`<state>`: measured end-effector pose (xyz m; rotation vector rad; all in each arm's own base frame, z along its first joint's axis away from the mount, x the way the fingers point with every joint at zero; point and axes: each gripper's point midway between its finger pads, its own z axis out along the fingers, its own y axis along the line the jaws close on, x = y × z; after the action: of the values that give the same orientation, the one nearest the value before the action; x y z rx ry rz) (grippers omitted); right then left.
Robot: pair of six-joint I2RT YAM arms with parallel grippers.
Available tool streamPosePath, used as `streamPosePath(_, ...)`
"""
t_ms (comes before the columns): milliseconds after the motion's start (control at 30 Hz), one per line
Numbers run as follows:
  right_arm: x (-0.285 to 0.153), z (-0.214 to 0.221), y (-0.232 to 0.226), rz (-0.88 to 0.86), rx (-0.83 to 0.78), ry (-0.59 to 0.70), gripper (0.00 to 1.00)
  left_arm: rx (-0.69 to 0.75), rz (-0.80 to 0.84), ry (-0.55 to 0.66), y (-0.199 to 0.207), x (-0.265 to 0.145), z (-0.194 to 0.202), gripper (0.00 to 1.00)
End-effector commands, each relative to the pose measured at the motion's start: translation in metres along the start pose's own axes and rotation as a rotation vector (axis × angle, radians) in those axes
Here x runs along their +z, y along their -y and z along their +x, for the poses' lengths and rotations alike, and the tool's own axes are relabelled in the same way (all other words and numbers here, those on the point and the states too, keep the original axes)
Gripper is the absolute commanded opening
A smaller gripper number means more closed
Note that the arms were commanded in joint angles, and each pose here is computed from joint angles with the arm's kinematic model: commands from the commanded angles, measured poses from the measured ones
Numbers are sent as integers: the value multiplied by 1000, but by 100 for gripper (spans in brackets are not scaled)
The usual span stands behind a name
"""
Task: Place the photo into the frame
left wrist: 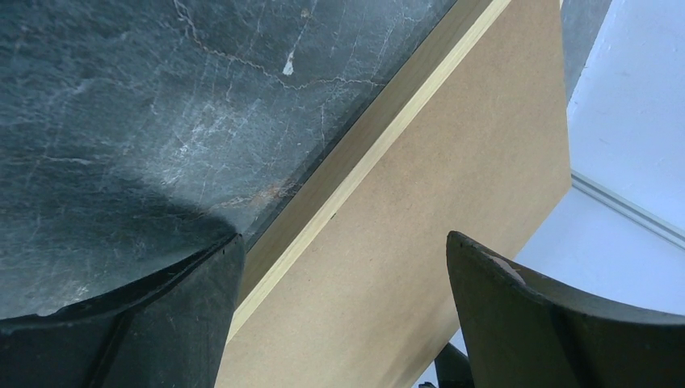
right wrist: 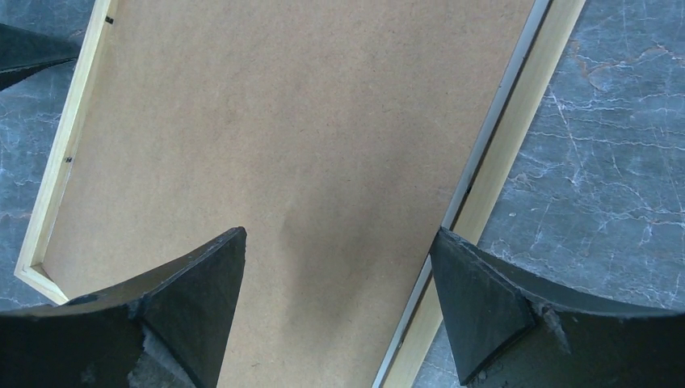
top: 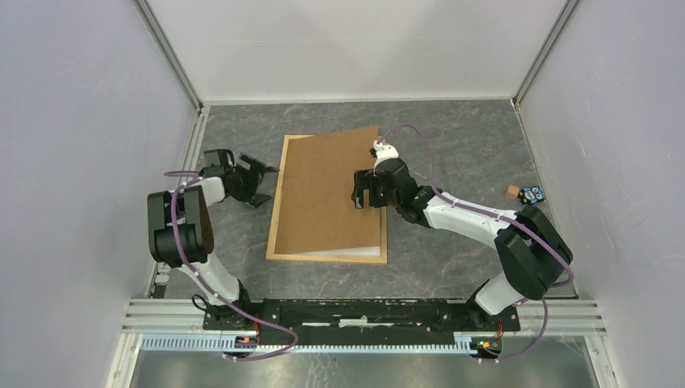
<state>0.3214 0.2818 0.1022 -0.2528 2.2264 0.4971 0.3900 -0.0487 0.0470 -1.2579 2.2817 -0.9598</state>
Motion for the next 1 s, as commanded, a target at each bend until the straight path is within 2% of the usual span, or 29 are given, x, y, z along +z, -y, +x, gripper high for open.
streamPosePath(0, -16, -48, -15, -24, -15, 128, 89, 67, 28, 52, 16, -13, -10, 100)
streamPosePath(400, -21, -50, -5, 29, -38, 133, 91, 74, 28, 65, 18, -17, -13, 100)
streamPosePath(800, -1, -44, -3, -70, -11, 107, 92, 81, 35, 39, 19, -14, -10, 100)
streamPosePath(967, 11, -37, 12, -101, 30, 88, 91, 80, 35, 23, 18, -10, -6, 100)
